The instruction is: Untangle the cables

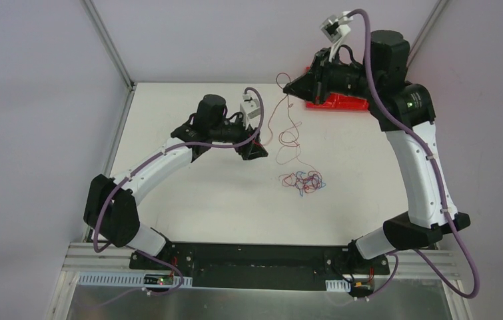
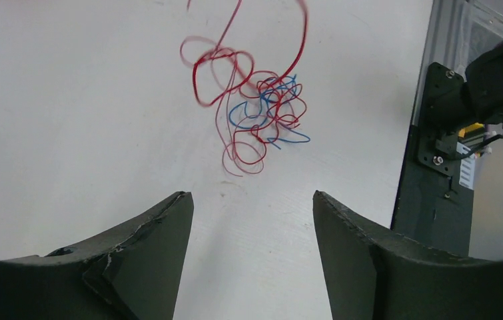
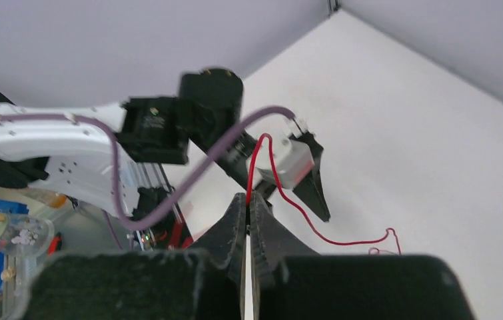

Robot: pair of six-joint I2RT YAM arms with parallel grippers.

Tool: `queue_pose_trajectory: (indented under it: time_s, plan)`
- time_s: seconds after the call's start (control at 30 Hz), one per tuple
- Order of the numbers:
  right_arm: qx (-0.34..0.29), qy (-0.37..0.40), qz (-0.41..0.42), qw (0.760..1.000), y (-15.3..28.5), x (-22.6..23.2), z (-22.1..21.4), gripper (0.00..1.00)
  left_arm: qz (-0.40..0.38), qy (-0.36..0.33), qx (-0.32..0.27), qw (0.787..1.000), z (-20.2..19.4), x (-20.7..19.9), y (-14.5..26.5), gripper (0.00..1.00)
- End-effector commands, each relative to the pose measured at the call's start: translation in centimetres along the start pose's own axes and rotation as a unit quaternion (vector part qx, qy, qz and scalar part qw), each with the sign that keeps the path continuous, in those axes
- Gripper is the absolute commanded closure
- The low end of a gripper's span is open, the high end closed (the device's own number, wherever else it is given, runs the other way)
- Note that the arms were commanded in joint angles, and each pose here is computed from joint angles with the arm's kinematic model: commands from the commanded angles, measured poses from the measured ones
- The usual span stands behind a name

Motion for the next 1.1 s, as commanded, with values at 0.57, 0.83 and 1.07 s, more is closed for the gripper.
queue_pose_trajectory:
  time_s: [0.57, 0.83, 1.07]
  plan:
    - [-0.083, 0.014, 0.092, 0.992, 0.5, 7.4, 4.7, 1.00, -0.034, 0.044, -0.186, 0.981, 12.9, -1.0, 1.8, 0.16]
    - [-0.087, 0.008, 0.111, 0.990, 0.8, 8.8, 4.7, 1.00, 0.031, 0.064, -0.177, 0.982, 13.6, 2.5, -0.2, 0.20]
    - [-0.093, 0.003, 0.116, 0.989, 1.3, 9.3, 4.9, 1.00, 0.012, 0.075, -0.172, 0.982, 13.8, 2.6, -2.5, 0.23]
Point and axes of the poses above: each gripper's point midway between its finger pads, its own y axis back along the fingers, its own x axis along the line the jaws close on, z = x × y, the point moved 2 cm from there along y, back along the fingers, and after that the axes turned 12 degrees about -y, right-handed, at the moved point
